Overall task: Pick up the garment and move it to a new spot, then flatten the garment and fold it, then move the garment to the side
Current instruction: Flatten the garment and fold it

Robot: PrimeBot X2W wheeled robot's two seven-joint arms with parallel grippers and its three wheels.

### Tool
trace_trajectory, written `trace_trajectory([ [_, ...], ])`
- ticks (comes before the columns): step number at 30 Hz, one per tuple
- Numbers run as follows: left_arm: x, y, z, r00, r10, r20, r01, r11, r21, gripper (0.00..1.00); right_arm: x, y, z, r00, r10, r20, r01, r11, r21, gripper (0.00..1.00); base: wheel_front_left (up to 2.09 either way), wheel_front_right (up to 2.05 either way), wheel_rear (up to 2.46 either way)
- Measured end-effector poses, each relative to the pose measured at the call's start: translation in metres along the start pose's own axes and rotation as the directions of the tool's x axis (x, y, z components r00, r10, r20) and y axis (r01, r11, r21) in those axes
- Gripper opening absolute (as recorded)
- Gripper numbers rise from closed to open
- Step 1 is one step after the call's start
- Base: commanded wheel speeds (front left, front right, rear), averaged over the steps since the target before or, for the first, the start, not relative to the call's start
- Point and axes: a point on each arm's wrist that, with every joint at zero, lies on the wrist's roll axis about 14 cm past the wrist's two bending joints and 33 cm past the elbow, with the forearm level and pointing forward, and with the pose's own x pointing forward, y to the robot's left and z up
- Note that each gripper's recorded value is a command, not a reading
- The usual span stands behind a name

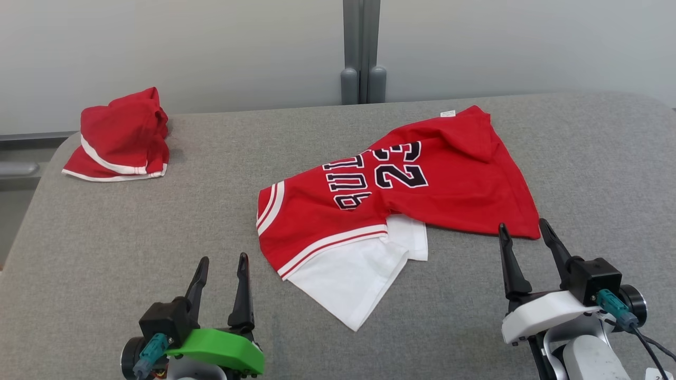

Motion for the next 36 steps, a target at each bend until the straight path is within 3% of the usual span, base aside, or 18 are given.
trace_trajectory([
  [6, -0.001, -0.002, -0.008, 1.000, -0.010, -0.024, 0.011, 1.000, 0.009, 1.00, 0.000, -0.002, -0.002, 1.000, -0.005, -0.006, 0.005, 1.000, -0.001, 1.00, 0.00, 0.00, 0.00],
  [9, -0.007, -0.017, -0.036, 0.989, -0.071, -0.127, 0.073, 0.997, 0.015, 1.00, 0.000, -0.004, -0.003, 1.000, -0.011, -0.009, 0.011, 1.000, 0.000, 1.00, 0.00, 0.00, 0.00],
  [17, -0.029, -0.057, -0.108, 0.862, -0.196, -0.467, 0.163, 0.980, -0.110, 1.00, 0.001, -0.012, -0.012, 0.999, -0.035, -0.035, 0.035, 0.999, -0.003, 1.00, 0.00, 0.00, 0.00],
  [27, -0.034, -0.097, -0.140, 0.743, -0.245, -0.623, 0.170, 0.969, -0.178, 1.00, 0.000, -0.024, -0.015, 0.997, -0.068, -0.046, 0.067, 0.998, -0.012, 1.00, 0.00, 0.00, 0.00],
  [34, -0.030, -0.105, -0.150, 0.711, -0.229, -0.665, 0.106, 0.970, -0.220, 1.00, -0.006, -0.034, -0.019, 0.993, -0.098, -0.059, 0.097, 0.995, -0.017, 1.00, 0.00, 0.00, 0.00],
  [36, -0.028, -0.105, -0.151, 0.709, -0.222, -0.669, 0.090, 0.970, -0.227, 0.73, -0.008, -0.037, -0.019, 0.992, -0.107, -0.061, 0.106, 0.994, -0.019, 1.00, 0.00, 0.00, 0.00],
])
